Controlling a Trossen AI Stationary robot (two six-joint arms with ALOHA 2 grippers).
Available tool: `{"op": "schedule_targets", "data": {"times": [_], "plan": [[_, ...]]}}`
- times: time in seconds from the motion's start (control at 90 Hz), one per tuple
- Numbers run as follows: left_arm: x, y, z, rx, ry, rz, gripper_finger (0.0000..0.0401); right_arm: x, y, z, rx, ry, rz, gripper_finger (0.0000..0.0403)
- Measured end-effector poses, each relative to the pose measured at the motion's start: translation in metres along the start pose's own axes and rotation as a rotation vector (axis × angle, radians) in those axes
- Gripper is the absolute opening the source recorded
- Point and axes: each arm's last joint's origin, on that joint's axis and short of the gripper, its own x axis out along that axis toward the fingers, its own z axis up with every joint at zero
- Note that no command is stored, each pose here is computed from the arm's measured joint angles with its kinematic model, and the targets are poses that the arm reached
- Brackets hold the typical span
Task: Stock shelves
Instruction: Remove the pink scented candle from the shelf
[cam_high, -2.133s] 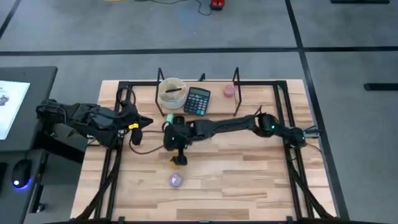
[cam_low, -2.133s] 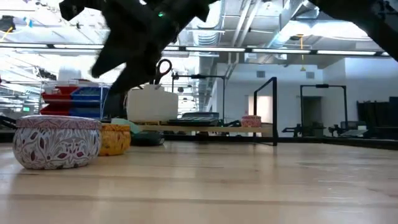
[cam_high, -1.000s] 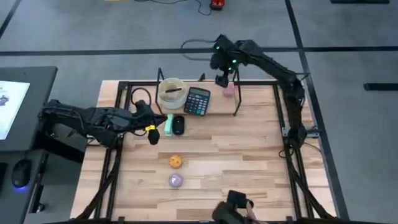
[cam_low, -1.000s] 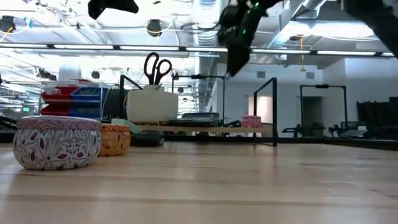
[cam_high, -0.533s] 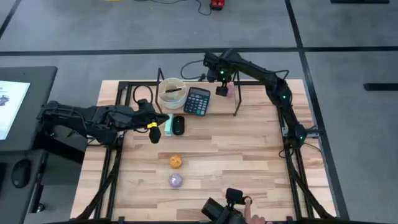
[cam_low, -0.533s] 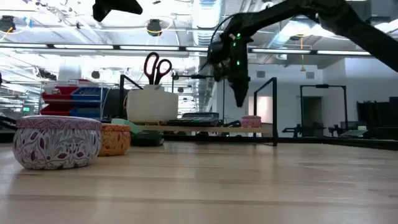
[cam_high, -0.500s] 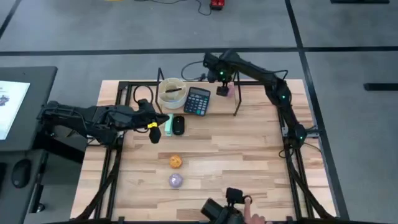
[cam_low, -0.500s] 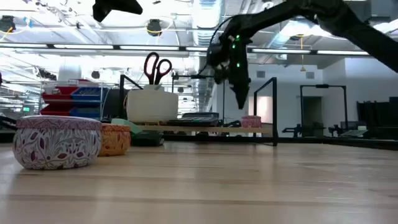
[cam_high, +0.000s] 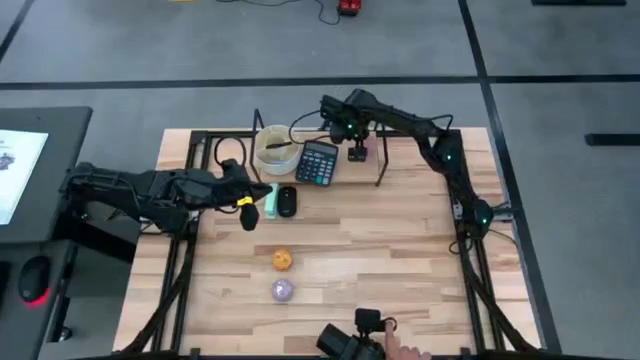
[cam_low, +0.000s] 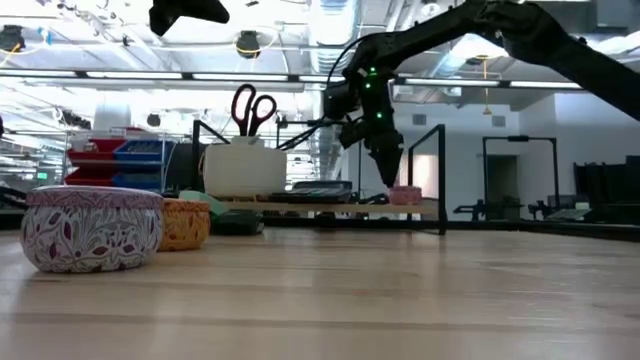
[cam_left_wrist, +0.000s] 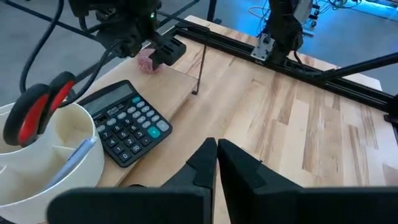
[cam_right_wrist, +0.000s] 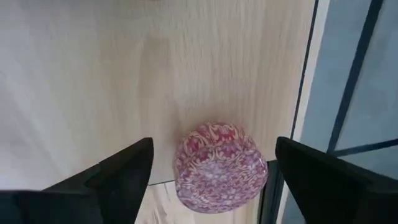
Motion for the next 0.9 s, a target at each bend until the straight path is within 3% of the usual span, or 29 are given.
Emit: {"op": "schedule_targets", "data": {"times": [0.9], "plan": [[0.000,0.000,0.000,-0.003,0.003,-0.011,0.0000,0.004,-0.014,-0.014,0.069,0.055,0.032,0.0339]]}}
